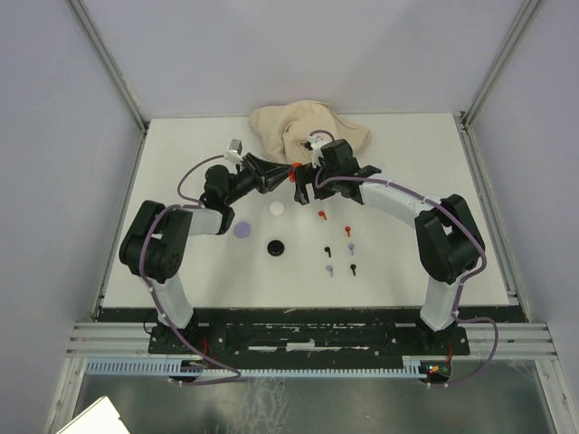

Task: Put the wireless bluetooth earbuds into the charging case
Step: Open the charging case, then pick up the earbud from the center of the board.

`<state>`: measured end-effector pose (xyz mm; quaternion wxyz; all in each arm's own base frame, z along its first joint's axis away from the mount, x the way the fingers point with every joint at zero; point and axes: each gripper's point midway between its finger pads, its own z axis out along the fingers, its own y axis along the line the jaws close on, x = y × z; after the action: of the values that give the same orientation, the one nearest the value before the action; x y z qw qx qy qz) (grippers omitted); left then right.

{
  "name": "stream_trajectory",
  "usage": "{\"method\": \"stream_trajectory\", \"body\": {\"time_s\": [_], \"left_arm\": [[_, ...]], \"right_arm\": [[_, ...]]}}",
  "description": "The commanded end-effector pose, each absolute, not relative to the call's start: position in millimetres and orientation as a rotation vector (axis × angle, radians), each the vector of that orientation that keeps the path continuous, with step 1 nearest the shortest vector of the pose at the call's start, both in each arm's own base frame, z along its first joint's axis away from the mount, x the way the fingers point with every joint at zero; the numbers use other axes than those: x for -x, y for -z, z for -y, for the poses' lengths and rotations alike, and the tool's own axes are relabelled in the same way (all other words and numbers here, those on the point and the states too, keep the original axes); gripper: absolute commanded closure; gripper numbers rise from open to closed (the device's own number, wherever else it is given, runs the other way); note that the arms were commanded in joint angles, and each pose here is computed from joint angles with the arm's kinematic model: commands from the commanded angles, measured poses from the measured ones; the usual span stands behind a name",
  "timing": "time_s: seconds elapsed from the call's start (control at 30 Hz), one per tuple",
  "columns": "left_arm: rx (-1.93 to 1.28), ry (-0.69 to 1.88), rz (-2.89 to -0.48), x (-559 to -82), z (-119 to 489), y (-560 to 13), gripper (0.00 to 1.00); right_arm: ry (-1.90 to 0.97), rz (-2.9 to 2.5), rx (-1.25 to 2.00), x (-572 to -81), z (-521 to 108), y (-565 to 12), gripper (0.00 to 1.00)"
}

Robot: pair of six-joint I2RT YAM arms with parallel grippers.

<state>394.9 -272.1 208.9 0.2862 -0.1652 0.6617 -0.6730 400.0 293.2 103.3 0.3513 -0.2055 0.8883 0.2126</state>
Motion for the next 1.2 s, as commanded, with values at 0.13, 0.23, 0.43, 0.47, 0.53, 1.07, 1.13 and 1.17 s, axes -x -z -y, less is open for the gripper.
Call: {"method": "stream_trajectory", "body": {"time_s": [0.13,0.23,0.43,0.47,0.53,1.07,1.13,1.17], "left_arm": [[0.266,1.972,-1.785,-359,292,-222,0.97],[0.289,1.953,-1.784,-366,286,-216,0.97],[0.336,1.938,-1.776,-372,277,-207,0.97],[0.346,1.936,-1.774,-373,275,-205,0.97],[0.378,1.923,-1.764,-375,268,-202,0.97],[0.494,1.809,-1.762,-368,241,-196,0.97],[0.494,1.81,-1.762,-368,241,-197,0.97],[0.497,1.809,-1.765,-368,240,-196,0.97]], "right_arm": [[-0.516,-2.128,0.48,-400,-281,-159,0.01],[-0.484,-2.145,0.491,-386,-268,-163,0.01],[-0.434,-2.192,0.489,-373,-253,-158,0.01],[-0.414,-2.206,0.482,-371,-250,-155,0.01],[-0.36,-2.237,0.466,-371,-241,-149,0.0],[-0.236,-2.497,0.596,-393,-251,-79,0.32],[-0.237,-2.511,0.606,-395,-253,-75,0.36],[-0.238,-2.52,0.608,-396,-254,-73,0.37]]}}
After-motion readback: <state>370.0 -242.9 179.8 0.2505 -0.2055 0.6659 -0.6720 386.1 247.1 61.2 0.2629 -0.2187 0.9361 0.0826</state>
